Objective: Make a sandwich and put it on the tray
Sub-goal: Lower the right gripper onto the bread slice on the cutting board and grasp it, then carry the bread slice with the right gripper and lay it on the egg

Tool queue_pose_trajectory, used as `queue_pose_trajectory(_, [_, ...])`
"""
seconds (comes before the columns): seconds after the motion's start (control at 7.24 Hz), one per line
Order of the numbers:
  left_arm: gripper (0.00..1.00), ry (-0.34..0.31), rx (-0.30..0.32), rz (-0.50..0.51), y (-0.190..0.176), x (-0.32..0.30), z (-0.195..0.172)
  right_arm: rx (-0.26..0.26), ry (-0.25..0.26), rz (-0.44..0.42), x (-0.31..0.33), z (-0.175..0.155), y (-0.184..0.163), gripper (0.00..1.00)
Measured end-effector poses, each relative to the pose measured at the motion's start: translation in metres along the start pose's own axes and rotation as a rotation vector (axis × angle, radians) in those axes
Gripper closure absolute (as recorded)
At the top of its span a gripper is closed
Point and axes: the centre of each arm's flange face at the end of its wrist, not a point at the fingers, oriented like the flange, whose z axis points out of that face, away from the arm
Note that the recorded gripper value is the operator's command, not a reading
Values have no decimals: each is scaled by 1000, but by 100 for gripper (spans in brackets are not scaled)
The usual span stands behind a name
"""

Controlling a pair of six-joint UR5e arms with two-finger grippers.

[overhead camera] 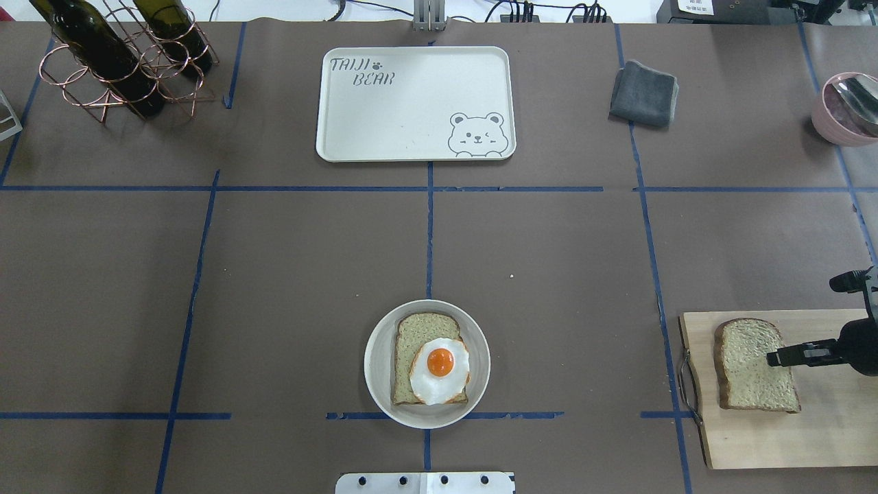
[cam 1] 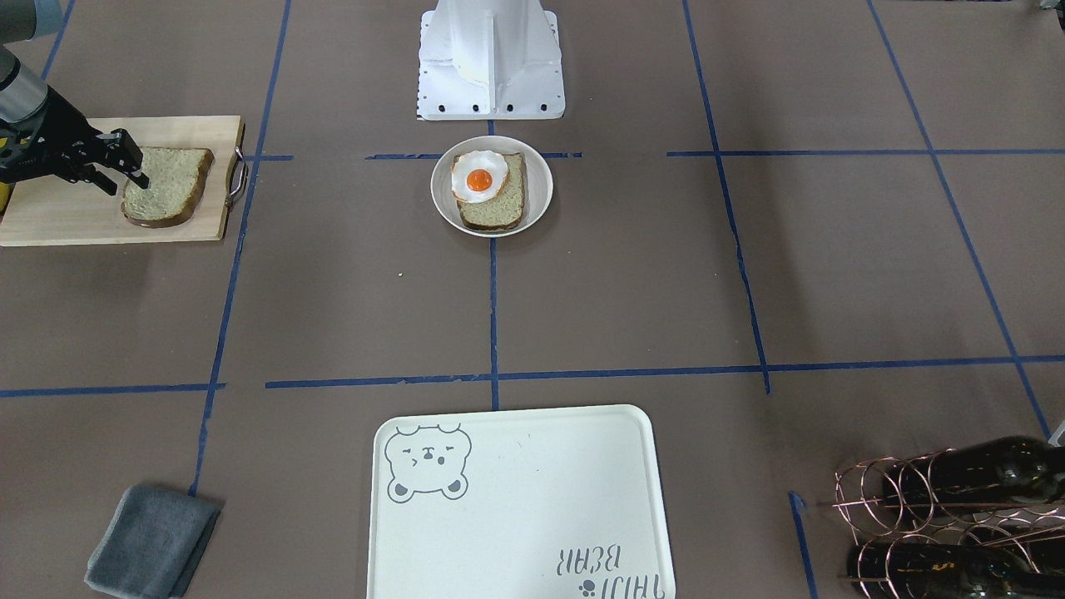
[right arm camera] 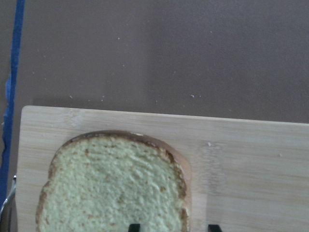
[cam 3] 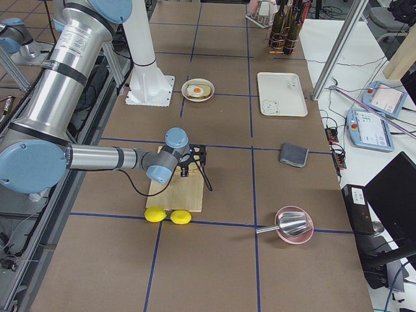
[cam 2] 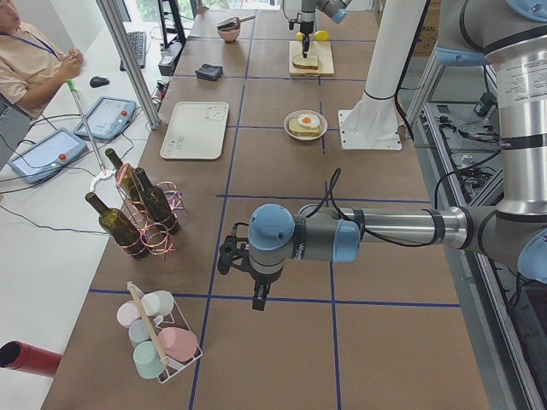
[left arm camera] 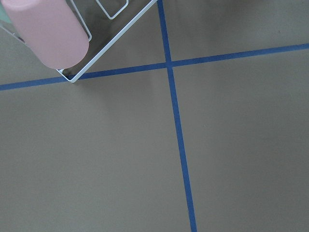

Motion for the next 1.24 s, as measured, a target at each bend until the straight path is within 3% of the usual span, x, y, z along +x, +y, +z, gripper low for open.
queue_pose_trajectory(0.69, [0, 0, -1, -1, 1, 0, 0, -5, -8, 32, -3, 0, 0, 100])
queue_pose_trajectory(0.97, [0, 0, -1, -1, 1, 0, 0, -22, -54, 29, -19, -10, -1, 100])
queue_pose_trajectory(1.24, [0, 0, -1, -1, 1, 0, 0, -55, -140, 23, -43, -30, -6, 100])
